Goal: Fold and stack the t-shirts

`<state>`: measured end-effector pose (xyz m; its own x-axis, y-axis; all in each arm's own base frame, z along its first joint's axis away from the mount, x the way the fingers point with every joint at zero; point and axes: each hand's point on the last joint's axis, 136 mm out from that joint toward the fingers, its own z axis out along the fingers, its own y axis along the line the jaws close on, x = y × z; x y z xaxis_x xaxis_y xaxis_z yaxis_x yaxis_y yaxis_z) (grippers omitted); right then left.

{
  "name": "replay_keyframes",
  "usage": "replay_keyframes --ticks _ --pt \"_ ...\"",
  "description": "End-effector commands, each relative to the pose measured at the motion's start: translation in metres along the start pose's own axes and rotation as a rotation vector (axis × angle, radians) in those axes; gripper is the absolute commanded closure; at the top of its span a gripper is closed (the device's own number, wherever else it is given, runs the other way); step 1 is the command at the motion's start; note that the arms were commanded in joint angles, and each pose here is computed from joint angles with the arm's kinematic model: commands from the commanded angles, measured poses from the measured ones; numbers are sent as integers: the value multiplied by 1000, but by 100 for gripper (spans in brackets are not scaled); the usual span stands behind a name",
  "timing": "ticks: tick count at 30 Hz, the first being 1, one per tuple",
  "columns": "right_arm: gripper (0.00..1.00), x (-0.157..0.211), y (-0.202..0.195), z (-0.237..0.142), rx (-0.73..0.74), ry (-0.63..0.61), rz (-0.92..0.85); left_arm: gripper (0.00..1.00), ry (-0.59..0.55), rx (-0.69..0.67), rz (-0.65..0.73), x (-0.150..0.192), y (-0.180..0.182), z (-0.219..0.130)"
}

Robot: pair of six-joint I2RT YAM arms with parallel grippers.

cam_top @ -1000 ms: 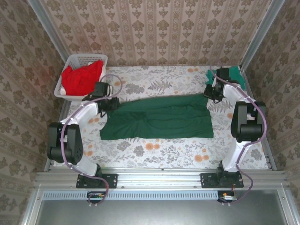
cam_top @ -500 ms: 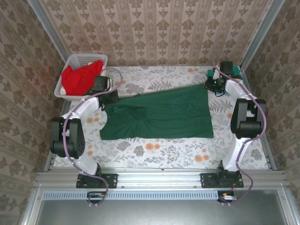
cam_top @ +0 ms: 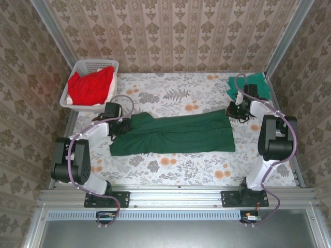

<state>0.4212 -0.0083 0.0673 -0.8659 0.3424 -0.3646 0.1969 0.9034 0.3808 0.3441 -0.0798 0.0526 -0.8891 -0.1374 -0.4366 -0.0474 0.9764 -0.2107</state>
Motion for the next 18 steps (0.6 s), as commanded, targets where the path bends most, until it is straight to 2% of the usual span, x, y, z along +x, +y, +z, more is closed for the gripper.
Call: replay_keyframes --ticks 1,4,6,8,10,11,13,16,18 --pt "99 -7 3 -20 -10 -73 18 100 -16 -21 -15 1 2 -4" --pt "98 7 -2 -16 2 -51 45 100 2 -31 -16 9 4 -1" --pt "91 18 -9 -11 20 -35 68 98 11 -38 -25 15 6 1" --pt "87 25 -14 -8 36 -27 86 88 16 -41 -32 17 8 3" --pt "81 27 -16 -6 44 -20 94 72 19 -32 -35 17 6 2" --pt "78 26 -16 -6 45 -20 97 68 20 -29 -36 17 5 1" --pt "73 25 -15 -10 46 -26 100 67 13 -20 -34 14 3 -4" --pt "61 22 -14 -16 54 -36 95 64 -8 -16 -37 10 2 -14" --pt "58 22 -13 -21 58 -36 95 55 -26 -18 -40 6 3 -25"
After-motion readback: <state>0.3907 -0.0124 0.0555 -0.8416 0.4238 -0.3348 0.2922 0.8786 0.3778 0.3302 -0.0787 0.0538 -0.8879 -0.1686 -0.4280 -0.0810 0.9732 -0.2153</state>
